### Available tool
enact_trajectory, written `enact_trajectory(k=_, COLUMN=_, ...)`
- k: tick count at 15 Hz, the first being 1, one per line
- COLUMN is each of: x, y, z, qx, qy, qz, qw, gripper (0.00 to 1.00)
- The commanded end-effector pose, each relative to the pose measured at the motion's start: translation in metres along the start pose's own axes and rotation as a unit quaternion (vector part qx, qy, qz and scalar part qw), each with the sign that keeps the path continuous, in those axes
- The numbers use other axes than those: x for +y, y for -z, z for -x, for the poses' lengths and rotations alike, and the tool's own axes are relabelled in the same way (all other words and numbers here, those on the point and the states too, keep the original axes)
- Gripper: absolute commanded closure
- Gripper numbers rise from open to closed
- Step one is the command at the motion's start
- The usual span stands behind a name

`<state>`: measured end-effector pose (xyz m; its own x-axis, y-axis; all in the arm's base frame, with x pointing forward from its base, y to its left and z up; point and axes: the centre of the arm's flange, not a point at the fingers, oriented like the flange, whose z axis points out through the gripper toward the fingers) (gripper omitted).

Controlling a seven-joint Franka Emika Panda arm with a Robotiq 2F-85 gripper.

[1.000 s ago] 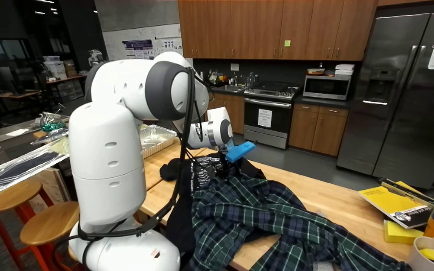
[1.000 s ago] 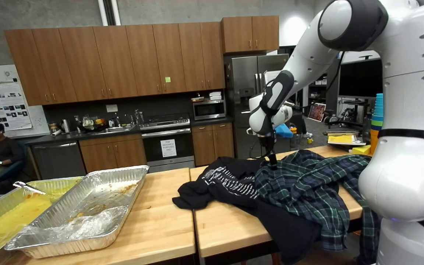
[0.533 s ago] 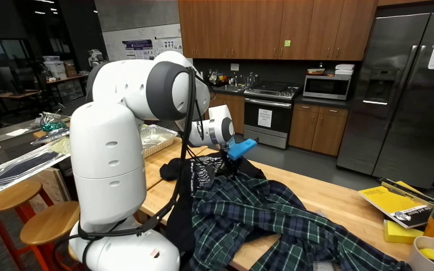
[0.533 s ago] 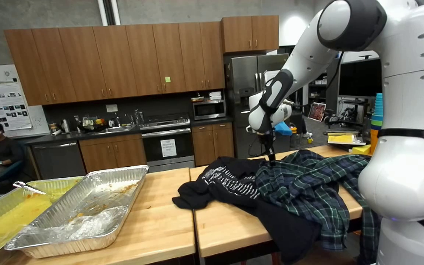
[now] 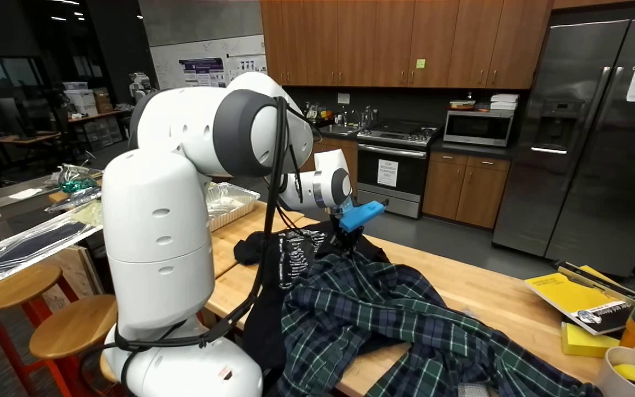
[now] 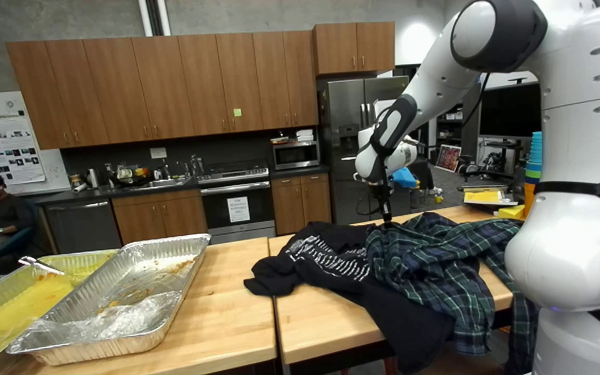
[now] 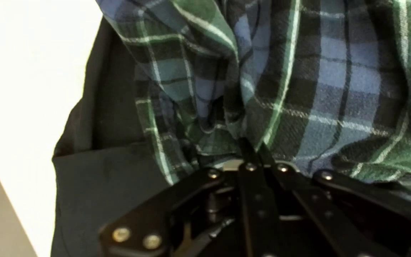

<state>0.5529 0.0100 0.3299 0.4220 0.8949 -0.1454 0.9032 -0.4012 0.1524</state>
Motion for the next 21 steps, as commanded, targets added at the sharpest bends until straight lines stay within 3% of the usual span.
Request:
enact_trajectory(k=1, x=0.011, y=0.053, z=0.044, qx=0.037, qy=-0.057, qz=0.036, qw=0.997, gripper=1.0)
enact_trajectory(k=5, x=0.017, y=0.115, z=0.098, qx=0.081, qy=-0.122, qz=0.089, qw=0.9852, gripper=1.0)
enact_trajectory(k=9, x=0.014, y=0.163, z=0.133, qx=0.095, qy=-0.156, qz=0.136, qw=0.9737, gripper=1.0)
enact_trajectory(k=21, x=0.0, y=0.236, z=0.145, qx=0.11, qy=-0.198, qz=0.197, qw=0.9538, gripper=1.0)
